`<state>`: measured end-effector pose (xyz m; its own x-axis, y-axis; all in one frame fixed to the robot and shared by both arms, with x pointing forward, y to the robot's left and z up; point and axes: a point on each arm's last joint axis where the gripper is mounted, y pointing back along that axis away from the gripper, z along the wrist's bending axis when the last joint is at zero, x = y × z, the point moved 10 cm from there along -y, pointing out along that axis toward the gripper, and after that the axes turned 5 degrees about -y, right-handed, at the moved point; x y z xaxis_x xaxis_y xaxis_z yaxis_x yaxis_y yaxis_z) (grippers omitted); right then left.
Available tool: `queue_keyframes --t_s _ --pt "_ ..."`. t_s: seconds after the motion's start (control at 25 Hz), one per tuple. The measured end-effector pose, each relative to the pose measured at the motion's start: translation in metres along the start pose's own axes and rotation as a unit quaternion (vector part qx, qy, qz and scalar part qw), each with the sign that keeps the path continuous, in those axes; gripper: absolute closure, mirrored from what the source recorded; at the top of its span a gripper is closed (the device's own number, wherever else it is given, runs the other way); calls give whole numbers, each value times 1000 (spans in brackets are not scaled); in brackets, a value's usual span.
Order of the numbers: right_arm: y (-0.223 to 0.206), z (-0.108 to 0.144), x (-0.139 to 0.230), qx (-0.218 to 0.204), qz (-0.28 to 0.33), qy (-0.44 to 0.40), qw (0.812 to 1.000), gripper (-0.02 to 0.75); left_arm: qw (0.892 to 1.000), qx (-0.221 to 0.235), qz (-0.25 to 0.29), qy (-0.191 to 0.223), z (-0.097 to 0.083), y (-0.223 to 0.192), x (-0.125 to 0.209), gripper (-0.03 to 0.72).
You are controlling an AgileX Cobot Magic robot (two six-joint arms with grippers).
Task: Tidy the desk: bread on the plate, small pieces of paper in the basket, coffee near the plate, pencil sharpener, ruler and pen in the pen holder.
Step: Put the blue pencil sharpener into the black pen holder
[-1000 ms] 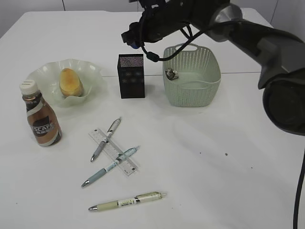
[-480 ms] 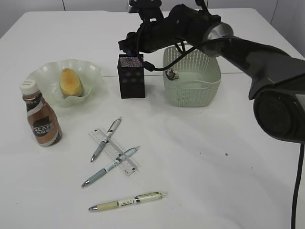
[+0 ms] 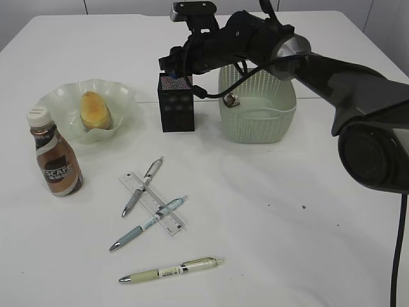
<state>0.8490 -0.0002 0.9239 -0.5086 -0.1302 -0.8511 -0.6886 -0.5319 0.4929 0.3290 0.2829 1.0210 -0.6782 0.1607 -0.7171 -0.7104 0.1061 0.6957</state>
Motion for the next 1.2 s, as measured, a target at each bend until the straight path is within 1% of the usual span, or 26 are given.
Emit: queue_keyframes --t_s 0.56,1.2 --pt "0 0 -1 0 -3 -1 1000 426 1000 2 0 1 -1 0 0 435" --pt "0 2 -3 -9 -8 -19 1000 386 1000 5 -1 2 -2 0 0 435"
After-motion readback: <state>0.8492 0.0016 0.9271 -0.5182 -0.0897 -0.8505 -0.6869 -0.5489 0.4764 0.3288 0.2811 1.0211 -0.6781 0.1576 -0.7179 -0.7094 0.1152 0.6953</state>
